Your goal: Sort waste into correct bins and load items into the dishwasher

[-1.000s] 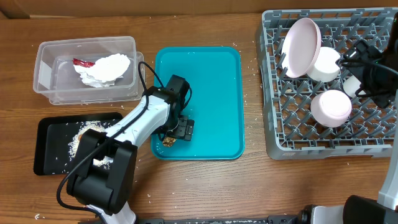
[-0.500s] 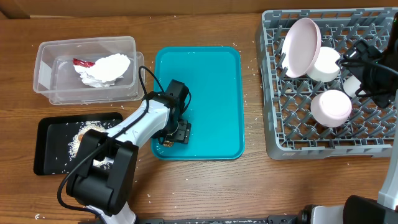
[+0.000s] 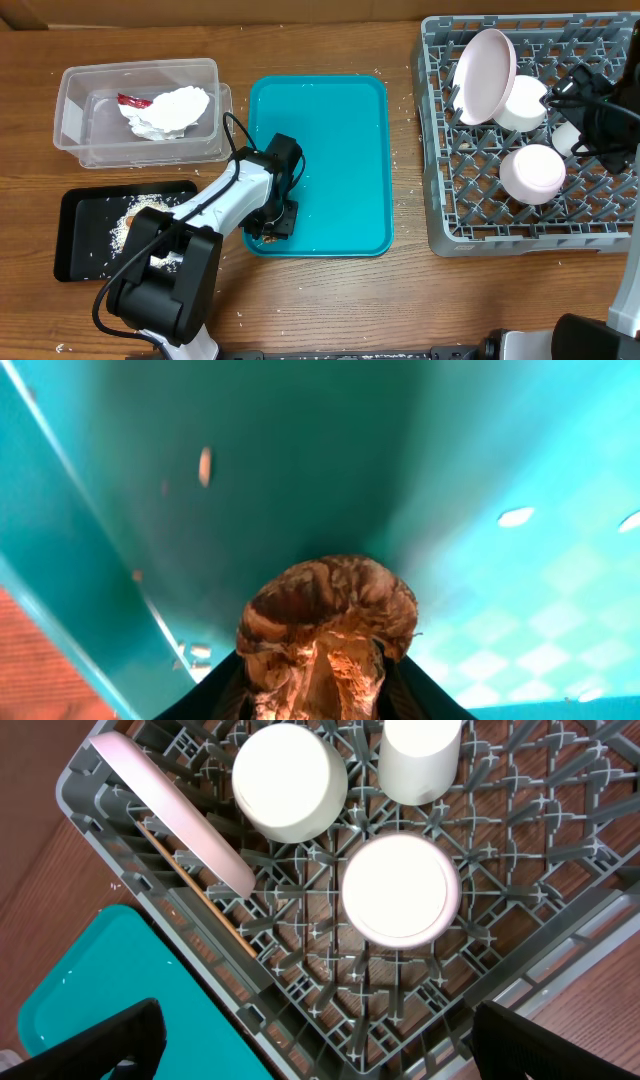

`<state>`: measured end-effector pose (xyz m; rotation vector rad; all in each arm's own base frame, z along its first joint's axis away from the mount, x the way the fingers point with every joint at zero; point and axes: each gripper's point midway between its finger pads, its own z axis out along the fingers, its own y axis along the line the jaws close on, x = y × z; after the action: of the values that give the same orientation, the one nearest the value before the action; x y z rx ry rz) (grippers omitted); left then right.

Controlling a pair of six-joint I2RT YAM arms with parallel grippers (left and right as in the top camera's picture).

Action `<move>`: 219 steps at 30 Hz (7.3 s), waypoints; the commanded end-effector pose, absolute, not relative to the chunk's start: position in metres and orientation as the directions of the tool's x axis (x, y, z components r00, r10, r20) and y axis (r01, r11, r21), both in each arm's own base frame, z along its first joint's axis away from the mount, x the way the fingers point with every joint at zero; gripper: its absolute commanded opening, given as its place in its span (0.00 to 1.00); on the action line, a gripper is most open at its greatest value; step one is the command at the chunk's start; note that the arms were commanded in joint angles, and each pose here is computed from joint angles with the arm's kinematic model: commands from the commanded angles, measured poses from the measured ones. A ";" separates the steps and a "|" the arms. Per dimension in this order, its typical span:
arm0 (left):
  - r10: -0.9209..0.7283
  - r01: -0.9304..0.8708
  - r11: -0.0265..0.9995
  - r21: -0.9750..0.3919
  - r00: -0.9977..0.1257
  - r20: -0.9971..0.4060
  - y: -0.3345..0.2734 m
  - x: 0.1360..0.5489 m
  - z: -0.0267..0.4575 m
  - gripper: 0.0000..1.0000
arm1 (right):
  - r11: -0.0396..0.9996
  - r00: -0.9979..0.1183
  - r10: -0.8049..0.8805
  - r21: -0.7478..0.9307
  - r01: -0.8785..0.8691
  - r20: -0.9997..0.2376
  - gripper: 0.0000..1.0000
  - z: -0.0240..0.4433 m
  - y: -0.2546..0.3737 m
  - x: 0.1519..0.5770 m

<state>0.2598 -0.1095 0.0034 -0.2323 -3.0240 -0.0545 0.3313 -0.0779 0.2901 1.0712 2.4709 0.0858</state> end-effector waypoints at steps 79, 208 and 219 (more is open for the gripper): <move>-0.683 -0.647 0.731 -0.219 -0.695 -0.224 0.066 0.257 0.236 0.57 | 0.696 -0.591 0.706 0.230 0.680 -0.390 1.00 0.295 -0.080 0.332; 0.022 0.293 0.956 0.009 -0.040 -0.999 -0.050 0.239 0.164 1.00 | 0.697 -0.590 0.705 0.231 0.679 -0.392 1.00 0.295 -0.080 0.332; 0.029 0.294 0.955 0.033 0.018 -0.999 -0.050 0.239 0.177 1.00 | 0.697 -0.590 0.705 0.231 0.679 -0.392 1.00 0.295 -0.080 0.332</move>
<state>0.2392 -0.0511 0.1694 -0.7622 -4.5600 0.6374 0.3317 -0.0780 0.2903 1.0704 2.4693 0.0866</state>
